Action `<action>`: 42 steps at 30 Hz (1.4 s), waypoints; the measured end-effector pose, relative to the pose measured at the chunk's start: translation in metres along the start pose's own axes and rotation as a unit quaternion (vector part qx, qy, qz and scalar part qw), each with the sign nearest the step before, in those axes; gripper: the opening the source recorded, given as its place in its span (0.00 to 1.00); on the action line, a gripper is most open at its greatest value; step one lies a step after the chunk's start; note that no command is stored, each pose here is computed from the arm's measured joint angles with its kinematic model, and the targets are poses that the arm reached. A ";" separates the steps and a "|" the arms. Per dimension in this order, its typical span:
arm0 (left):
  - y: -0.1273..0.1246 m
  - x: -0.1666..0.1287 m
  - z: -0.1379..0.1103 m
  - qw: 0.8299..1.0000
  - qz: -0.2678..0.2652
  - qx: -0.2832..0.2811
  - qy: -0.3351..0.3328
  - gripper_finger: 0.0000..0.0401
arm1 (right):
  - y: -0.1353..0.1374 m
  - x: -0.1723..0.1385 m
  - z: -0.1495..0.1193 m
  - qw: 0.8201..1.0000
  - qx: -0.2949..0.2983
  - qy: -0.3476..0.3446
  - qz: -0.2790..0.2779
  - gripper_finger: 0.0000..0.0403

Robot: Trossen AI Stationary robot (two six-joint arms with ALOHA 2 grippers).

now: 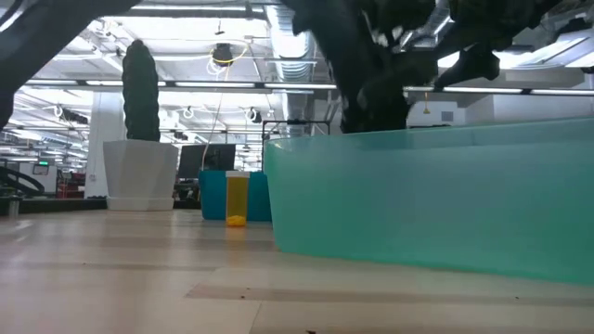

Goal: Pick and place medicine bottles into bin by pill shape (circle, oval)
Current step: Put the small pink pill bottle into the green bin, then put the small green pill bottle into the green bin

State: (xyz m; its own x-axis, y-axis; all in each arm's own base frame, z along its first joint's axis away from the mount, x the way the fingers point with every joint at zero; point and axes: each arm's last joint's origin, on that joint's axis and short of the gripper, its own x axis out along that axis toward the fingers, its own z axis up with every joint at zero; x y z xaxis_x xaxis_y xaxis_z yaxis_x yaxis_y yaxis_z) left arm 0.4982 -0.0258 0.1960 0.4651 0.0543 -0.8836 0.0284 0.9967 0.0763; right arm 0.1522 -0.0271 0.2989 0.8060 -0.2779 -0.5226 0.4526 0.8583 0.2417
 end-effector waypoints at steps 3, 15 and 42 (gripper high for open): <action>-0.002 0.008 -0.002 1.000 -0.007 0.001 0.008 0.28 | 0.000 0.000 0.000 1.000 0.000 0.000 0.000 0.83; -0.008 0.007 -0.002 0.999 0.023 0.022 0.005 0.31 | 0.000 0.000 0.000 1.000 0.001 0.000 0.000 0.83; 0.001 -0.091 0.020 0.998 0.023 0.052 0.025 0.60 | 0.000 0.000 0.000 1.000 0.000 0.000 0.000 0.83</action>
State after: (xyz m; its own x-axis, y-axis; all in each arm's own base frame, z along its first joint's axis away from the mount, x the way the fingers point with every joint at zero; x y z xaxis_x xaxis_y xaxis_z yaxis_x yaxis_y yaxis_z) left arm 0.4732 -0.0314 0.2854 0.4225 0.1060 -0.9002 0.1002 0.9816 0.1626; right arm 0.1521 -0.0271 0.2989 0.8055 -0.2780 -0.5233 0.4527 0.8586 0.2407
